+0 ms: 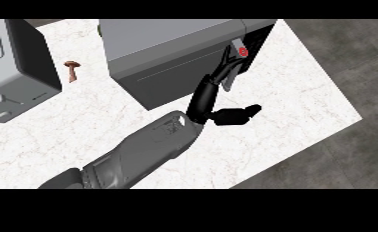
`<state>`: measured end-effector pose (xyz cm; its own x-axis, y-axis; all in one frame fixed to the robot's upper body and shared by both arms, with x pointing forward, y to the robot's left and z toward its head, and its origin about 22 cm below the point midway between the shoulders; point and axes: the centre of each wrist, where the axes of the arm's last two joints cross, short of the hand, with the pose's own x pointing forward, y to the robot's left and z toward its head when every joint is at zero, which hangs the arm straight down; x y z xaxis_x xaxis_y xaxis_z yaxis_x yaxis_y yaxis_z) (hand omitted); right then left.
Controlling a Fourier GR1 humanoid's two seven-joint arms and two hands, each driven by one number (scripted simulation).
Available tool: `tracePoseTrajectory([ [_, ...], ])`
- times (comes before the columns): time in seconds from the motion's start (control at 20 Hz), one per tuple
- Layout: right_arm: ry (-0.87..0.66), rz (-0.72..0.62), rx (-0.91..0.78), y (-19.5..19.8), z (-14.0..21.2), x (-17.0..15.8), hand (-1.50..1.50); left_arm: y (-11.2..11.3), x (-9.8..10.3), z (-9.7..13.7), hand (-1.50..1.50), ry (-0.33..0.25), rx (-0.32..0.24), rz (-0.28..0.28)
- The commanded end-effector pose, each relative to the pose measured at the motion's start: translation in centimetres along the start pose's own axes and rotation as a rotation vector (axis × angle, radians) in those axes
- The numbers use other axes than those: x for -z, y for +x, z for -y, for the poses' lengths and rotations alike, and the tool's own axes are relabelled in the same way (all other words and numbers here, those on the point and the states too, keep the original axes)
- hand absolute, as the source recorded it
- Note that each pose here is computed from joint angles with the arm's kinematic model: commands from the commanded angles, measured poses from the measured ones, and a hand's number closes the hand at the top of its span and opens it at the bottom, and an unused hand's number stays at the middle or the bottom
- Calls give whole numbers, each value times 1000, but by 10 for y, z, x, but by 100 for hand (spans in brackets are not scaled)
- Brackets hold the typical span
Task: Pick up the milk, place it into the microwave and close the microwave
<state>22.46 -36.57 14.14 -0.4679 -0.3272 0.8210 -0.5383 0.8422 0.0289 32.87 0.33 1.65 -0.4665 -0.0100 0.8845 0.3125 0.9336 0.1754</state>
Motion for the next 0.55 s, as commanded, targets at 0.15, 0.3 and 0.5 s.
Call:
tracePoseTrajectory([
  [0.15,-12,-20,-5,6,4,-2,-150,-20,26,-43,-150,98,339,-110],
  [0.3,-19,-15,-12,9,4,-2,-150,-18,34,-52,-150,131,370,-131],
  [0.5,-31,-10,-15,10,4,-3,-150,-19,36,-47,-150,121,400,-145],
])
